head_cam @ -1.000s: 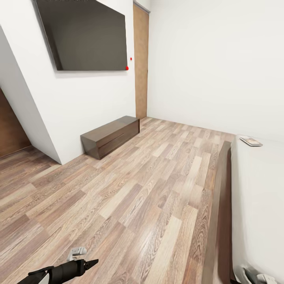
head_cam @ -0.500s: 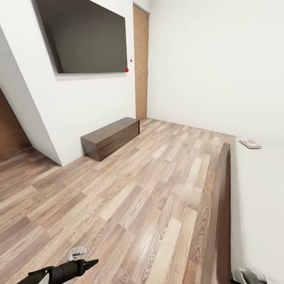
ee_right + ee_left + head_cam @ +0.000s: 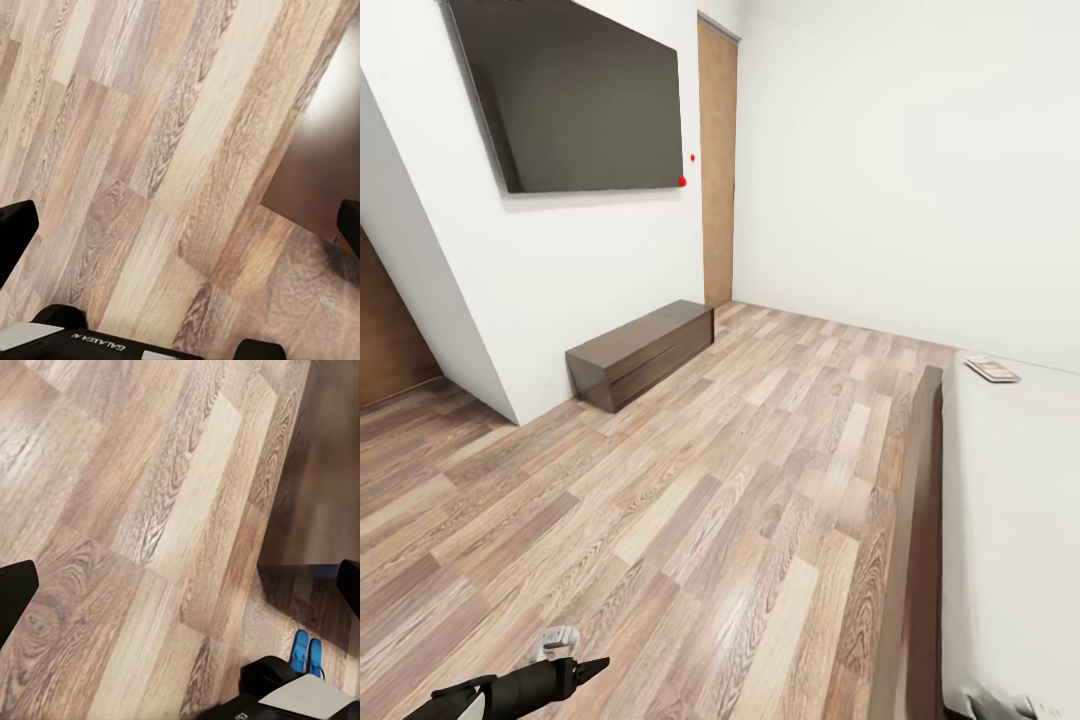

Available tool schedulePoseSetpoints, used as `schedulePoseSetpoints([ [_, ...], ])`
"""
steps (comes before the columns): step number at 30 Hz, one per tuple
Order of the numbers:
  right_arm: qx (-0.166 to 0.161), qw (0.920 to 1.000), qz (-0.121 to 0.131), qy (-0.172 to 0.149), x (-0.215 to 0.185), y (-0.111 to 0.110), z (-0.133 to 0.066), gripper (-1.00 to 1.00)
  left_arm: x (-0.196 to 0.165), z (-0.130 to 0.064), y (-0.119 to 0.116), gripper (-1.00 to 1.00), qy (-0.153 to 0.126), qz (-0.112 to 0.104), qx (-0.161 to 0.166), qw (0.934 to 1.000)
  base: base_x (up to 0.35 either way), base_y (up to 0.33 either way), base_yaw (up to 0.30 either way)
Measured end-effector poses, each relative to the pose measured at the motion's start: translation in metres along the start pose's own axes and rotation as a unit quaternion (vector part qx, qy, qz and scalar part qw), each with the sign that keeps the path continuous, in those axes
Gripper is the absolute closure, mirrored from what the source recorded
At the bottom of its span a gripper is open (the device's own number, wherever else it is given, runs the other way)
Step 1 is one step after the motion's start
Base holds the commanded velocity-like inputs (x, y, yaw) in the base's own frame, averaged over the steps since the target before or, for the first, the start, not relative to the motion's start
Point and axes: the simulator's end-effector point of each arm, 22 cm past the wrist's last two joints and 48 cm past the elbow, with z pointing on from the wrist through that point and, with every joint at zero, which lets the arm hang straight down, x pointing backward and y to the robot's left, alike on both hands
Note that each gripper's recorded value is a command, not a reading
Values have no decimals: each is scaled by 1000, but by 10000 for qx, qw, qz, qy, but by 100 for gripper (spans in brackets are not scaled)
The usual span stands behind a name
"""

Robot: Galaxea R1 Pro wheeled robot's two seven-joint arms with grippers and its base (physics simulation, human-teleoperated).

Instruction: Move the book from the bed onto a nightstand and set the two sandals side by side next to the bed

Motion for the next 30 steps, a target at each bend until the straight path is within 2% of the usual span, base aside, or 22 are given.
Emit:
schedulePoseSetpoints([
  [4, 2, 10000, -1, 0, -4, 4, -5, -100, -4, -5, -4, -100, 0, -1, 0, 10000, 0, 0, 0],
  [22, -2, 10000, 3, -1, -4, 4, -5, -100, -4, -5, -4, -100, -1, -3, 0, 10000, 0, 0, 0],
  [30, -43, 10000, 28, 2, -9, 17, -10, -100, -12, -15, -13, -100, 0, -3, 0, 10000, 0, 0, 0],
])
